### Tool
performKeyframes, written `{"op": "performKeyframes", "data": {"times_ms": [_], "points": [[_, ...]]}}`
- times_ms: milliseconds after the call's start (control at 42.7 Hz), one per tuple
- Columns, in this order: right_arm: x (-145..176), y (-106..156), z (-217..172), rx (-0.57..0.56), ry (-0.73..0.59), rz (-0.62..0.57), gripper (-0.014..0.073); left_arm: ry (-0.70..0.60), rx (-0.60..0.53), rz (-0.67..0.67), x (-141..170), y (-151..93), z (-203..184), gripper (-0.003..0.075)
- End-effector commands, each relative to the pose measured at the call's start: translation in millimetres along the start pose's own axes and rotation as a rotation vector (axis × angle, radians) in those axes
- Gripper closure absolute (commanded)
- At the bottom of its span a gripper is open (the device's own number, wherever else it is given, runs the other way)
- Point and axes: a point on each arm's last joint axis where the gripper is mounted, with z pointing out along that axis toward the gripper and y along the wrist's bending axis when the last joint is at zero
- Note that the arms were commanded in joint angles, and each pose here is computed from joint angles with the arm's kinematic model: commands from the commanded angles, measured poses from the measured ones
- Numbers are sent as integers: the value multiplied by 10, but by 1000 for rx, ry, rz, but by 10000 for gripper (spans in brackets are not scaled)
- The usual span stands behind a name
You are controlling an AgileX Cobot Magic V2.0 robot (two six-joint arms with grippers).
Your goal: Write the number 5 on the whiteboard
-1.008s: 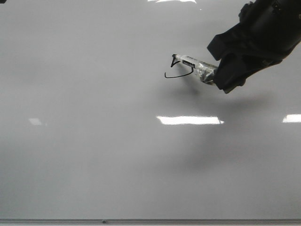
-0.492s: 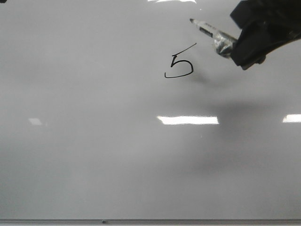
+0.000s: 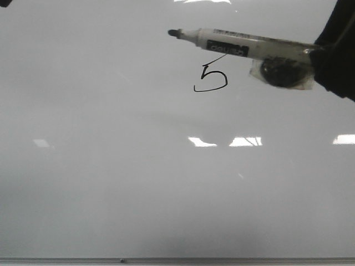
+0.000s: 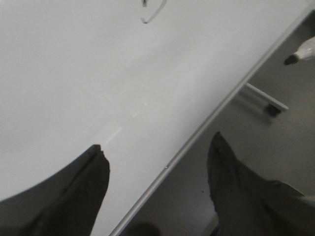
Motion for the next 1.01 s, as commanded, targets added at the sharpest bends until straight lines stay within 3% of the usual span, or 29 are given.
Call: {"op": "performKeyframes", "data": {"times_ms": [0, 94, 281, 539, 820, 984], "points": [[-131, 54, -128, -8, -103, -50, 665, -77, 138, 87, -198, -99, -48, 287], [-144, 64, -129, -17, -116, -55, 665, -111, 235, 151, -279, -147, -10, 279], [-148, 60, -129, -12, -121, -54, 665, -138, 333, 190, -391, -173, 113, 153], [-149, 59, -129, -11, -122, -54, 665, -121, 446, 336, -568, -439, 409, 153], [-149, 59, -129, -11, -122, -54, 665, -96, 508, 383, -724, -637, 755, 153], [-149, 60, -129, -11, -122, -54, 665, -72, 504, 385, -720, -623, 865, 181]]}}
